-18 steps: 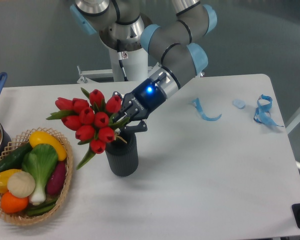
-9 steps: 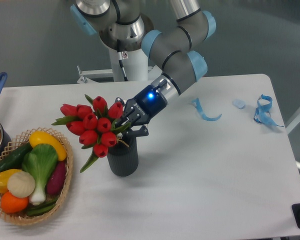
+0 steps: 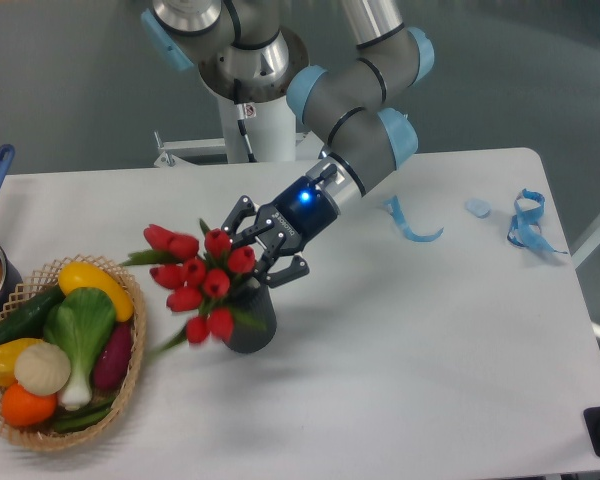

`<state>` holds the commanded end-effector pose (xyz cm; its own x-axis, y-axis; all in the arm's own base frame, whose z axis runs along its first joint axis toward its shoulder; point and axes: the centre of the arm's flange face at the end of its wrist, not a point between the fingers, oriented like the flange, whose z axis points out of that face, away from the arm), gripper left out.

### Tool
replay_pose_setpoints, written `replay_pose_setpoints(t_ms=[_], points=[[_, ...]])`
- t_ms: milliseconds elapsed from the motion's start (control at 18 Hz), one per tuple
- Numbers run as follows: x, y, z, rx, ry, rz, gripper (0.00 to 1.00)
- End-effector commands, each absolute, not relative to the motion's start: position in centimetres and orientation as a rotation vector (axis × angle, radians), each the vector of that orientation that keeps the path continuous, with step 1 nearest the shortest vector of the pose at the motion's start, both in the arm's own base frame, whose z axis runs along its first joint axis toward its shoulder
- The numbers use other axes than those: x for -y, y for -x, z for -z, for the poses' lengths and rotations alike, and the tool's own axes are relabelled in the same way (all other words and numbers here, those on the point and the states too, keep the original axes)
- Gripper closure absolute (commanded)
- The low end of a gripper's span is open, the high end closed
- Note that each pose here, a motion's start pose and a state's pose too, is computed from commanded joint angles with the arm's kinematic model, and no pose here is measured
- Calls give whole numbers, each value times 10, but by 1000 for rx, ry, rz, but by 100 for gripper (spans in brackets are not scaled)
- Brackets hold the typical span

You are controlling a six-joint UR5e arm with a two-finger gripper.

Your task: Insert the flowers into the vase

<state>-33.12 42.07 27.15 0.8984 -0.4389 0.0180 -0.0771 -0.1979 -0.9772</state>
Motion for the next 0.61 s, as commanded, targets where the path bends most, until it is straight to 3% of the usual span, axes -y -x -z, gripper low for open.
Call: replay_pose_setpoints(t_ms=[56,111,611], points=[[-421,331,-272,-393,1753,341,4],[-420,331,-273,-391,1754,341,0],[-392,359,-310,-444,1825,155,0]])
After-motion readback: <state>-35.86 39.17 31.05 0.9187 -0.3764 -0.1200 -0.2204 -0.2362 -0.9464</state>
